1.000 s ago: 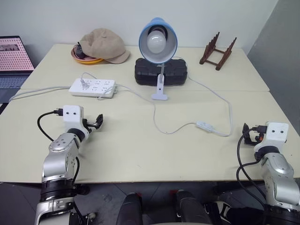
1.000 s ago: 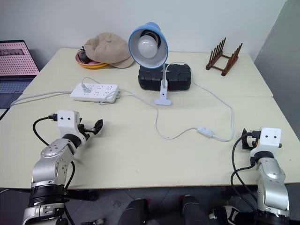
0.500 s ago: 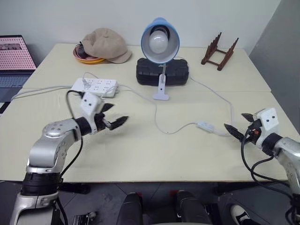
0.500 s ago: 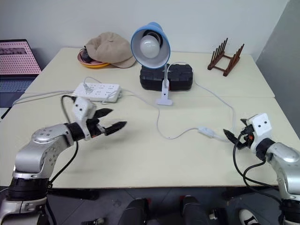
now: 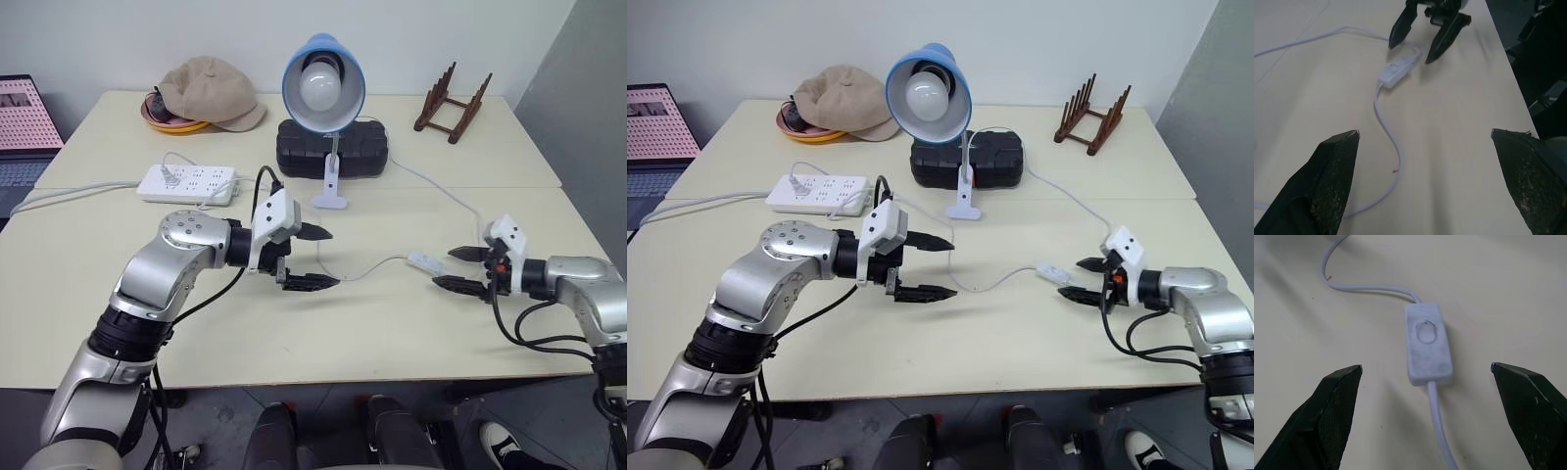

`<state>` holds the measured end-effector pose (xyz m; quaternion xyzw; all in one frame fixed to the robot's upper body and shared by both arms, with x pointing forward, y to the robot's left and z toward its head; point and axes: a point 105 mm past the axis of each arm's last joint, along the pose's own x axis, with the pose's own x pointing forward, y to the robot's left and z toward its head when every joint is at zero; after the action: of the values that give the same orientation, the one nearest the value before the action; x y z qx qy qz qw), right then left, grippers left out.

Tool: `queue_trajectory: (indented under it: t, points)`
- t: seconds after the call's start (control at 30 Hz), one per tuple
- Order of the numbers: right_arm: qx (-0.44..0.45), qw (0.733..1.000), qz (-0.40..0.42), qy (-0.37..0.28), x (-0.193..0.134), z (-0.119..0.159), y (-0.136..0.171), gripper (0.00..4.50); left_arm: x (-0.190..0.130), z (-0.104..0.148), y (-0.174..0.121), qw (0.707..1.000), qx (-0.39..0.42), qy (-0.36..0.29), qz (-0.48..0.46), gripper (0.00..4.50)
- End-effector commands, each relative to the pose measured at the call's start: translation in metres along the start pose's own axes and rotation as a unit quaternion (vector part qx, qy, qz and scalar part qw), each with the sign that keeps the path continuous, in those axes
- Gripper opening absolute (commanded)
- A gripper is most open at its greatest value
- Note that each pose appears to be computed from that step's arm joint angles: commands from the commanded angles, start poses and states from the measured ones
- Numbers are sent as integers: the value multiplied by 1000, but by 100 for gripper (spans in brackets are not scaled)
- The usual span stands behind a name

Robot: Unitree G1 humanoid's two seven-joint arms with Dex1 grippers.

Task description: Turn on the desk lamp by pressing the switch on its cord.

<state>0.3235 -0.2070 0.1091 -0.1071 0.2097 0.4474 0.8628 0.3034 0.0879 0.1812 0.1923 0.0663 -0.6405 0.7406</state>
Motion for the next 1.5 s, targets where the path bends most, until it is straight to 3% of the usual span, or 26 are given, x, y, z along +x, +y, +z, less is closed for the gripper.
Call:
queue_trajectory:
  t: [0.03, 0.3, 0.43, 0.77, 0.87, 0.93, 1.03, 1.17, 1.33, 1.5]
  points:
    - [-7, 1000, 0, -15, 2, 10, -3, 443, -2, 8, 1, 1000, 21, -7, 2, 450]
    - [0, 1000, -3, -28, 10, 15, -7, 443, 1, 9, -3, 1000, 13, -17, 1, 450]
    - [5, 1000, 1, -31, 10, 16, -8, 366, 1, 15, -4, 1000, 2, -29, 0, 450]
    - [-5, 1000, 16, -20, 8, 12, -5, 113, -1, 11, -4, 1000, 0, -20, 2, 450]
    - [-14, 999, 8, -31, 9, 17, -5, 108, -2, 11, -3, 999, -30, -36, 13, 450]
    - [-37, 998, -5, -48, 10, 29, -3, 108, -4, 17, -1, 990, -110, -85, 23, 450]
    - [-76, 991, -41, -105, 13, 60, 4, 108, -10, 35, -5, 951, -251, -181, 6, 450]
    - [-133, 969, -93, -185, 20, 100, 20, 108, 1, 32, -18, 900, -365, -239, 13, 450]
    - [-166, 956, -99, -221, 22, 116, 39, 108, 14, 22, -9, 859, -430, -268, 72, 450]
    - [-193, 946, -82, -247, 22, 128, 55, 108, 25, 18, 1, 847, -448, -269, 94, 450]
